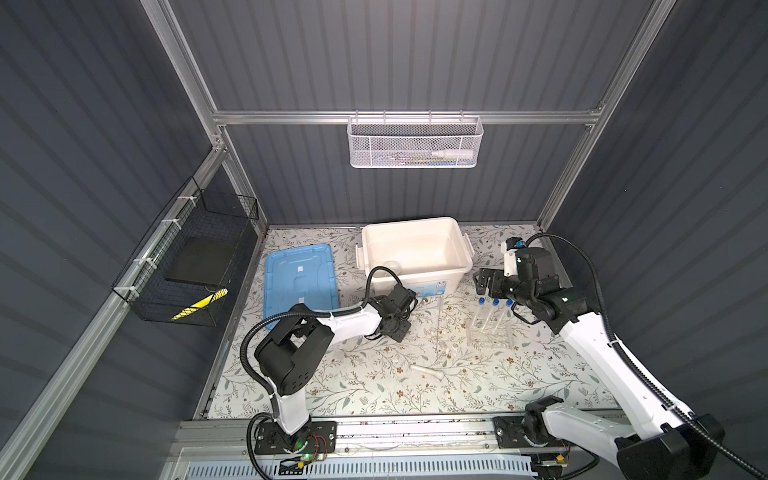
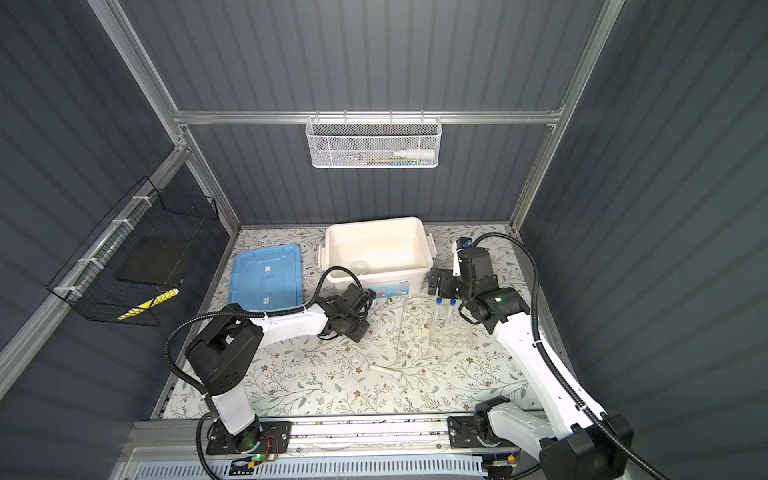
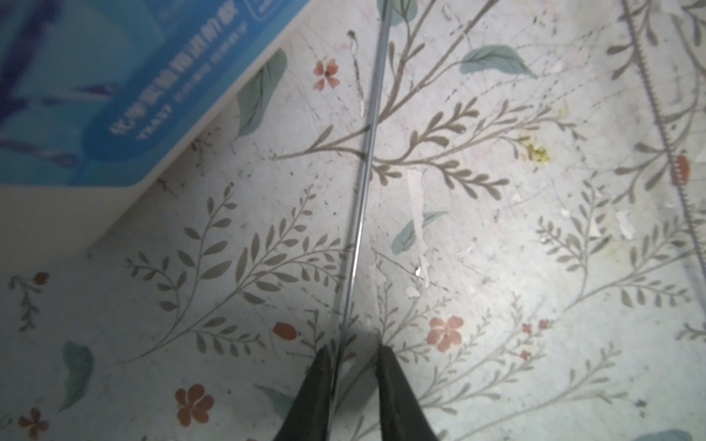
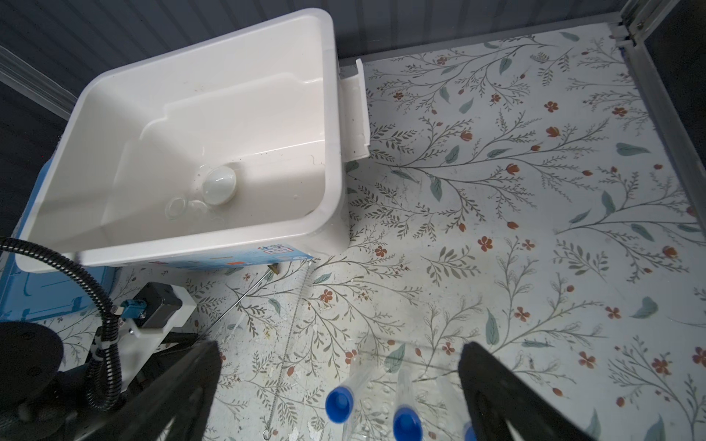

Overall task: Organize the chemistry lab equipment
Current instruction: 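Lower the left gripper over the thin brush beside the bin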

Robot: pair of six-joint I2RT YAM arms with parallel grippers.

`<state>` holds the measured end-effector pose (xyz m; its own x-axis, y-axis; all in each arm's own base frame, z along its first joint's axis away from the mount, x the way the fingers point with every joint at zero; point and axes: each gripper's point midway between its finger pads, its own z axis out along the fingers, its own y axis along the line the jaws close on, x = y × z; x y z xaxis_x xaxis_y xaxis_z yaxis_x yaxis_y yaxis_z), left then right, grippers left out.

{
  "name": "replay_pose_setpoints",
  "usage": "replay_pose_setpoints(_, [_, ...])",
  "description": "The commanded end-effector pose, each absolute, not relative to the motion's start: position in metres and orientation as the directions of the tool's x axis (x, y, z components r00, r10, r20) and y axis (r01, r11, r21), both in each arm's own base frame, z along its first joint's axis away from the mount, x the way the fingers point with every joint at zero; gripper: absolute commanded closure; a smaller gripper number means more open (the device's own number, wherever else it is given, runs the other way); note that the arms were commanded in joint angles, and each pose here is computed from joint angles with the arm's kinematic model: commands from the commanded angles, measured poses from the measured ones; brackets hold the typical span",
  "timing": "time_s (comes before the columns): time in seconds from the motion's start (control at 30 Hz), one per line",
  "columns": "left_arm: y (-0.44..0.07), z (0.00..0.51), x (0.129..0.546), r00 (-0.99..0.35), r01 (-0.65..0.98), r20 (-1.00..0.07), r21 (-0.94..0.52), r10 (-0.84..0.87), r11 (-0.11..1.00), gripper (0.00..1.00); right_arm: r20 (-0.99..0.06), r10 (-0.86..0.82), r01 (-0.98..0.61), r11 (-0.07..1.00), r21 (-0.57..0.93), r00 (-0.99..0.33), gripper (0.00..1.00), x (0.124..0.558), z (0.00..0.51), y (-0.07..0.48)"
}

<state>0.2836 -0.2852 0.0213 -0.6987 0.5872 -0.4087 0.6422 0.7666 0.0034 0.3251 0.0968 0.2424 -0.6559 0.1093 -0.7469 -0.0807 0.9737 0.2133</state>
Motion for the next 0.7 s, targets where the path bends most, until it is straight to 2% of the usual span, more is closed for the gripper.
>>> replay_pose_setpoints(0.0, [-0.266, -0.015, 0.246, -0.724, 0.673, -0.250, -0.051, 0.643, 0.738, 0.80, -0.746, 0.116, -0.069, 0.975, 0.212, -0.655, 0.01, 0.324, 0.242, 0.094])
replay_pose_setpoints(0.17, [-0.264, -0.015, 0.240, -0.726, 0.673, -0.247, -0.063, 0.641, 0.737, 0.85, -0.744, 0.123, -0.061, 0.974, 0.216, -0.657, 0.01, 0.323, 0.241, 0.093])
replay_pose_setpoints(0.27, [-0.263, -0.012, 0.242, -0.728, 0.669, -0.253, -0.057, 0.637, 0.741, 0.94, -0.741, 0.127, -0.062, 0.973, 0.223, -0.659, 0.01, 0.323, 0.241, 0.094])
replay_pose_setpoints(0.67, [-0.271, 0.018, 0.252, -0.687, 0.692, -0.349, -0.044, 0.638, 0.721, 0.96, -0.743, 0.132, -0.054, 0.974, 0.221, -0.656, 0.01, 0.322, 0.238, 0.092])
